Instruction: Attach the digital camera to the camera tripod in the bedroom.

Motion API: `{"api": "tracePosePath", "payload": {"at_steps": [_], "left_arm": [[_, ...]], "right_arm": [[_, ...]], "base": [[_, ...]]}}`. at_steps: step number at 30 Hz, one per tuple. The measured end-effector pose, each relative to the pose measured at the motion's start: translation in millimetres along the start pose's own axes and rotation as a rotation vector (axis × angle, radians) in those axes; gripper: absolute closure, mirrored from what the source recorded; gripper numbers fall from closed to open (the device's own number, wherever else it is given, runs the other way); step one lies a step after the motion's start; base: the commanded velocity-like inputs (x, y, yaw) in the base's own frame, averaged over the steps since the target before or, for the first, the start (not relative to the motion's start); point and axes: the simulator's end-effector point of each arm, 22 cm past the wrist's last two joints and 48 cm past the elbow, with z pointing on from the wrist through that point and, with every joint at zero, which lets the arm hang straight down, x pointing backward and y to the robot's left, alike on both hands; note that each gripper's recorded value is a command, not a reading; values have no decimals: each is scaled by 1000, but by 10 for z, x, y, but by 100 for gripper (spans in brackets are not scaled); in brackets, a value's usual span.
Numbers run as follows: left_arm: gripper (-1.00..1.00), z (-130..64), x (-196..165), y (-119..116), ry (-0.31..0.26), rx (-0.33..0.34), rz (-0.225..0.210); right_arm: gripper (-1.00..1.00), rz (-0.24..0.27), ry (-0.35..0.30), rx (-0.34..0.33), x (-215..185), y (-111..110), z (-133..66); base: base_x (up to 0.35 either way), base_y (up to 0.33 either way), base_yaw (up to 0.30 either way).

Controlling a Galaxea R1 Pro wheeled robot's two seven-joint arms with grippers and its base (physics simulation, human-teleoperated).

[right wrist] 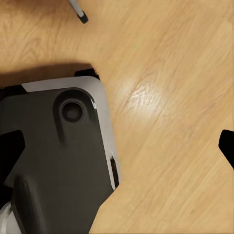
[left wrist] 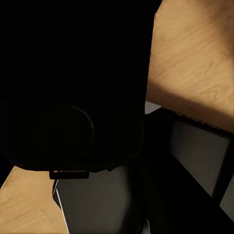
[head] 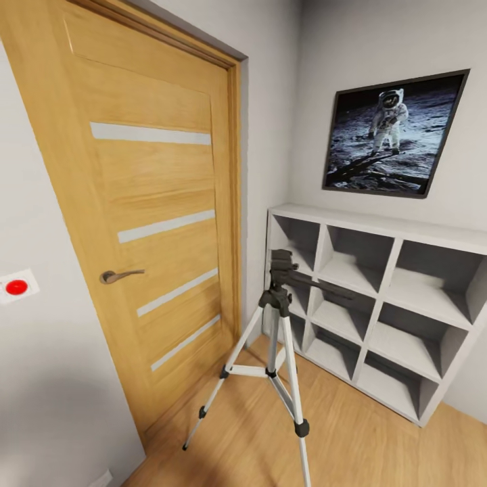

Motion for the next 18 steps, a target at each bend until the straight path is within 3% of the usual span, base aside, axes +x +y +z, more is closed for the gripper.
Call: {"api": "tracePosePath", "payload": {"at_steps": [11,18], "left_arm": [[100,0,-1,-1,0,0,0],[100,0,-1,-2,0,0,-1]], "right_arm": [[-100,1,-2,0,-5,3,1],[-100,3,-1,-1,-1,9,1]], "base": [[10,37,-14],[1,3,-207]]}}
